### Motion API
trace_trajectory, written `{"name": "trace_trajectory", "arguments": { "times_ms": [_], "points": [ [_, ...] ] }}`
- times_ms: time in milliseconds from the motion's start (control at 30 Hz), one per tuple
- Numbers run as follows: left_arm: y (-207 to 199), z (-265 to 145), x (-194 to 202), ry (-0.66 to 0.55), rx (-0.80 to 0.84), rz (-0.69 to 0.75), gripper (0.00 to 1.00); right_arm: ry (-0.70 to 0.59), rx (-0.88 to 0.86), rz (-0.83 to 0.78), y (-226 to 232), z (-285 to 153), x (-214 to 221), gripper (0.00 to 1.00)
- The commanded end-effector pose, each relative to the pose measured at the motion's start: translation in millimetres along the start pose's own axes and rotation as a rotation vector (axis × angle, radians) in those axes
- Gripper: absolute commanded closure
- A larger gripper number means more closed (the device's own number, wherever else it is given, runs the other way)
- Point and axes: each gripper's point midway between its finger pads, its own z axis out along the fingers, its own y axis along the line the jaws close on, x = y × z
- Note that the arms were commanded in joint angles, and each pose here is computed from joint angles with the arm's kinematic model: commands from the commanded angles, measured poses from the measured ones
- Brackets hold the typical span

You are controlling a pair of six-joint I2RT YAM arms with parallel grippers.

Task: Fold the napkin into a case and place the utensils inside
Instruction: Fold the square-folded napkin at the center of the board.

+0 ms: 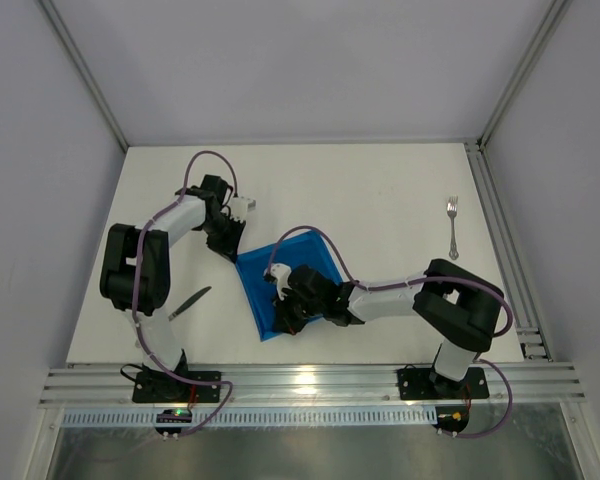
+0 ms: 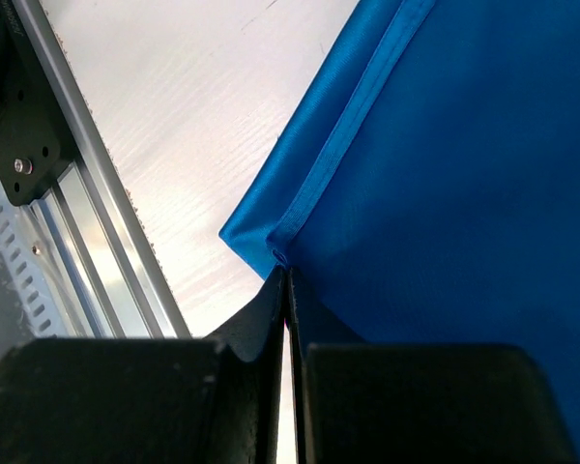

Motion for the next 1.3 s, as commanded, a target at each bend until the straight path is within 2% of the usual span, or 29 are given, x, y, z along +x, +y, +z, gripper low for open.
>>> {"name": "trace_trajectory", "arguments": {
  "times_ms": [0,467,567,700,833,967,1267],
  "points": [
    [-4,-21,-14,-0.057,-0.004,0.039,0.89,-0.077,0.000,-0.021,6,3,-24,0.96],
    [-28,-59,-24,-0.151,0.067,0.136,0.83,-0.096,-0.027,-0.013,12,6,-27,0.96],
    [-36,-58,-24,-0.152,0.111,0.127,0.82,-0.108,-0.033,-0.025,14,2,-30,0.96],
    [-43,-43,-21,-0.123,0.119,0.115,0.71,-0.114,-0.044,-0.026,18,5,-32,0.96],
    [-48,-27,-17,-0.096,0.097,0.134,0.69,-0.095,-0.032,-0.035,20,13,-28,0.96],
    [-48,-16,-16,-0.081,0.090,0.125,0.70,-0.083,-0.005,-0.026,12,17,-20,0.96],
    [-29,13,6,0.026,0.012,0.115,0.83,-0.059,0.020,-0.011,4,23,-11,0.92]
  ]
}}
